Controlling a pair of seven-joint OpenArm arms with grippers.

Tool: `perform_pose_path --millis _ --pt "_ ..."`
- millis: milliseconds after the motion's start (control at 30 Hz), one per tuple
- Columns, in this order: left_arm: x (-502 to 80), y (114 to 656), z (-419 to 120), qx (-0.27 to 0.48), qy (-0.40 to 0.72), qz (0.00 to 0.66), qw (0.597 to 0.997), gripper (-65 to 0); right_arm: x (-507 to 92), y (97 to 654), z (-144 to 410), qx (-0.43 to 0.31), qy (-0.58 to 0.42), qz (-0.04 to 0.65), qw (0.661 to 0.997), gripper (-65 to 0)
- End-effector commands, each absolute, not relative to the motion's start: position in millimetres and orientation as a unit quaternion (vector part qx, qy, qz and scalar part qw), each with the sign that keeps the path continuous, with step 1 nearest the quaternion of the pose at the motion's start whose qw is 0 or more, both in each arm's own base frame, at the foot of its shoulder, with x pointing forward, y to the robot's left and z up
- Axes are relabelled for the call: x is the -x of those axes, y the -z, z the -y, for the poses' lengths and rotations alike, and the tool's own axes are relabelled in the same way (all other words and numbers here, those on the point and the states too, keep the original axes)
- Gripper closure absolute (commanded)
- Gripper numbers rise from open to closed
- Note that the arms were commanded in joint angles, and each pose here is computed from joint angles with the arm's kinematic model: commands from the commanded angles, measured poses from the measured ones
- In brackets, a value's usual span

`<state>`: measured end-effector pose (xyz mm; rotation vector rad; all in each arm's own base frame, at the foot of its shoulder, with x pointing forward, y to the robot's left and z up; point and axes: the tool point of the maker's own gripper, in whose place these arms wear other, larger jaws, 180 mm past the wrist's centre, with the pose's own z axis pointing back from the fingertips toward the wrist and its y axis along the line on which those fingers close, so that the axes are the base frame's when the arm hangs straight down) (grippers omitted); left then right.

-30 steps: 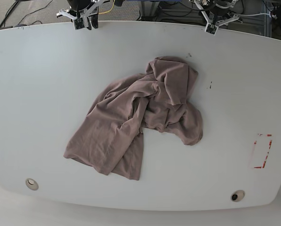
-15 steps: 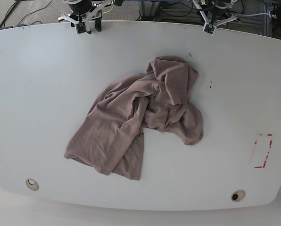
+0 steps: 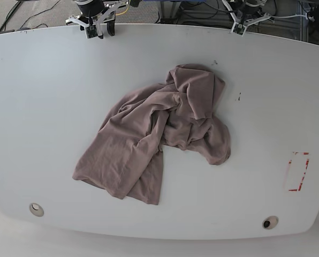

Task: Layout the t-shirt on the table in an organized manner, then fold the t-shirt properly
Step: 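Lower both open grippers toward the crumpled mauve t-shirt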

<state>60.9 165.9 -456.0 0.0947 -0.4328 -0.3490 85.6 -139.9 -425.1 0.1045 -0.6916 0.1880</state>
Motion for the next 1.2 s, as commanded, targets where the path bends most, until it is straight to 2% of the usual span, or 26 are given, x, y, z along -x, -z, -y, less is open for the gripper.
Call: perform_pose_path --millis 0,500,933,1167 --pt "-58 452 -165 -0.046 0.173 0.217 0.96 -16.3 -86 419 140 -0.052 -0.094 0.346 0.932 -18.5" --pt "-52 429 -162 -0.046 0.178 0.229 0.956 -16.1 -91 407 147 -0.041 -0.09 0.36 0.927 -18.5" --pt "-57 412 -191 -0.085 0.164 0.241 0.953 -16.1 -90 395 157 -0.027 -0.093 0.367 0.925 -18.5" --pt "-62 402 -207 -0.077 0.124 0.268 0.952 -16.1 -87 392 156 -0.027 -0.094 0.367 0.925 -18.5"
